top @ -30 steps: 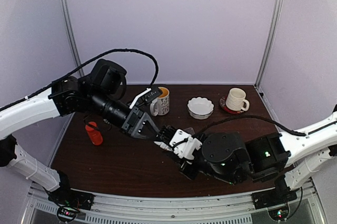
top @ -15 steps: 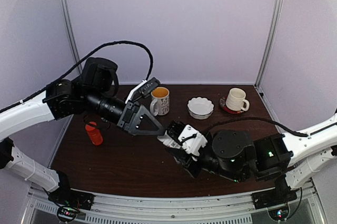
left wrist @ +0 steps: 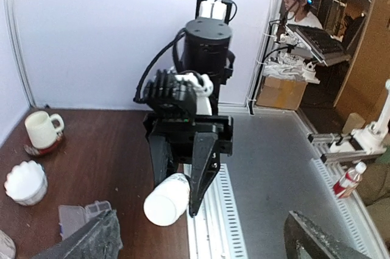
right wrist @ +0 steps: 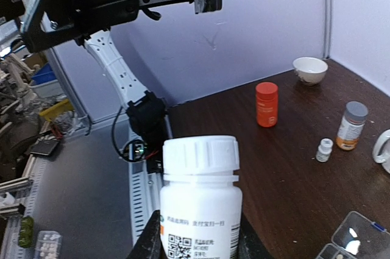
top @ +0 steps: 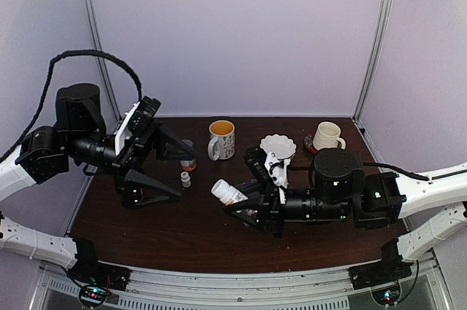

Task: Sort the pills into containers
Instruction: Unscrew the lid of the pill bottle from the pill bottle.

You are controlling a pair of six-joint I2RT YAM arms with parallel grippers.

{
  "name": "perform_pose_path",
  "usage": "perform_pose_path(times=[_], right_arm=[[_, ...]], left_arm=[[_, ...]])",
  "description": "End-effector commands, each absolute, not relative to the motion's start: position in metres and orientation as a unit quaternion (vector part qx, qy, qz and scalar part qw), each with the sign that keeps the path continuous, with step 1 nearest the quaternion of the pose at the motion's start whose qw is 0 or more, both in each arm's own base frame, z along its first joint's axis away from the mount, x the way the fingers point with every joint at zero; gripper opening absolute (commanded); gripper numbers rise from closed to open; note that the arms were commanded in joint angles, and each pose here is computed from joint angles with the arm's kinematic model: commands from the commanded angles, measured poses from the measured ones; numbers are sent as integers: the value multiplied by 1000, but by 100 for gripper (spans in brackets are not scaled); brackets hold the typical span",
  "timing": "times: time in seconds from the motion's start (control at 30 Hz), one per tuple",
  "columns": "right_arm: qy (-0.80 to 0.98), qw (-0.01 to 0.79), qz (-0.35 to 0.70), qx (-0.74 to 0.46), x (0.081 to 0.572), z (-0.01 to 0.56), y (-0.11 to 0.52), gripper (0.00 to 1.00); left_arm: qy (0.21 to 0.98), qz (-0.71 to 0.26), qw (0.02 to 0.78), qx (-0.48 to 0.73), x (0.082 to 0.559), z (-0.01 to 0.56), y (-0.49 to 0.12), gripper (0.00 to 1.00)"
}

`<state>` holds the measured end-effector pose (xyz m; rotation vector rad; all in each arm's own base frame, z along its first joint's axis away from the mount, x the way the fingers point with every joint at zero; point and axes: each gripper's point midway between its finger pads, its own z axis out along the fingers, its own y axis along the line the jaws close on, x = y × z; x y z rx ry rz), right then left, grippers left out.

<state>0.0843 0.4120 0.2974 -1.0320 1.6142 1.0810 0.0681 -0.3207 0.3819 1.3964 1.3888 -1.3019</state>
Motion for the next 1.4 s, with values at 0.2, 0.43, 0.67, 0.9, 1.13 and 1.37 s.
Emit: perform_pose_path(times=[0.2,0.43,0.67,0.9,1.13,1.37], right_arm=[[572,315,605,-455,35,324,426,9],[565,307,613,-459,36,330,430,9],[561,303,619,-459,39,335,437,9],[559,303,621,-459,41,340,442,9],[567,307,620,-447,50,339,443,8],[572,306,619,-443,53,338,443,7]], left_arm=[[336,-446,461,690,39,379,-313,98],[290,-429,428,740,30,367,-313,69],[315,-432,411,738,35,359,-319,82],[326,-425,407,740,39,352,-323,82],[342,-425,397,738,44,348,-329,70],[356,-424,382,740,47,343,-332,56]])
